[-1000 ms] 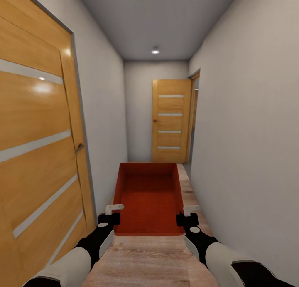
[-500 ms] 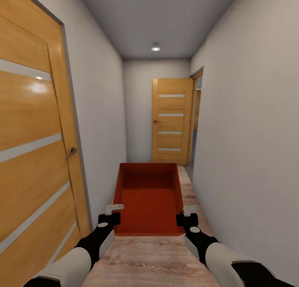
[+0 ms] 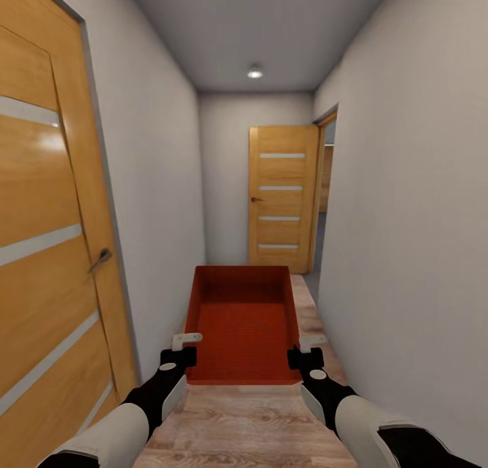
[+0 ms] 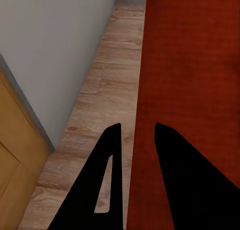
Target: Move the two storage containers from the living room to the garage. In the garage, place one container on the floor and stack the other container on top of it (either order is fine).
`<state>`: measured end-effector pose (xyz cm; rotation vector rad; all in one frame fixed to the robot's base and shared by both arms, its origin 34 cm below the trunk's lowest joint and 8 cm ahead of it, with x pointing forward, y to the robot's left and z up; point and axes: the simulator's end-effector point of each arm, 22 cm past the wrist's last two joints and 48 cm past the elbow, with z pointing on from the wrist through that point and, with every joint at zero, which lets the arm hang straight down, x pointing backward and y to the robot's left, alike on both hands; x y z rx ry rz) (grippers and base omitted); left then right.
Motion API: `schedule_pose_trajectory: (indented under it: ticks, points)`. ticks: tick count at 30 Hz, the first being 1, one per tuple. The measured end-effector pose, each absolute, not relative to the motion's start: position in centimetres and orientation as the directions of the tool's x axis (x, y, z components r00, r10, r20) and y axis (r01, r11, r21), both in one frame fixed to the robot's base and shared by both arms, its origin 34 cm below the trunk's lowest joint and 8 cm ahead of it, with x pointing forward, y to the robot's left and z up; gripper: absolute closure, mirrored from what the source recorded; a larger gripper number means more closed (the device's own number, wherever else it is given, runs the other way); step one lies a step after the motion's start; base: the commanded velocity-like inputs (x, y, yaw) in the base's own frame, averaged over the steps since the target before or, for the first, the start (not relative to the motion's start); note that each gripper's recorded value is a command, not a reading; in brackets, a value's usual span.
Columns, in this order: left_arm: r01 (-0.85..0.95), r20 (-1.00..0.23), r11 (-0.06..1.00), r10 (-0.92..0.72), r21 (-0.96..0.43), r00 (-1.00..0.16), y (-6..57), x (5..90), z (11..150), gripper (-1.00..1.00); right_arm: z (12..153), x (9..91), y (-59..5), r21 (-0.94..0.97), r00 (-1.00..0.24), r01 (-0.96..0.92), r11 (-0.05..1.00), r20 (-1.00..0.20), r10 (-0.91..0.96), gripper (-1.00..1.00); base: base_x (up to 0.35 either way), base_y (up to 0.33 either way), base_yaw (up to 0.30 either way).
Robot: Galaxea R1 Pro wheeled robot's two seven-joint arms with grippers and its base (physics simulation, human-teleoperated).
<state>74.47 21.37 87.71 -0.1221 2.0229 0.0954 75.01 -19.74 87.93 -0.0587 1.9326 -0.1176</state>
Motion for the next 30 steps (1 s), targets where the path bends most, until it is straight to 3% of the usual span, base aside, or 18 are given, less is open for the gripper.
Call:
schedule_pose_trajectory:
  ticks: [30]
  points:
    - [-0.128,-0.898,0.992,-0.044,0.014,-0.437,21.38,74.48,87.74,1.0,87.93,75.0,-19.73,-0.11,-0.357,0.016,0.994,-0.929,-0.097,1.0,0.326,0.0,0.0]
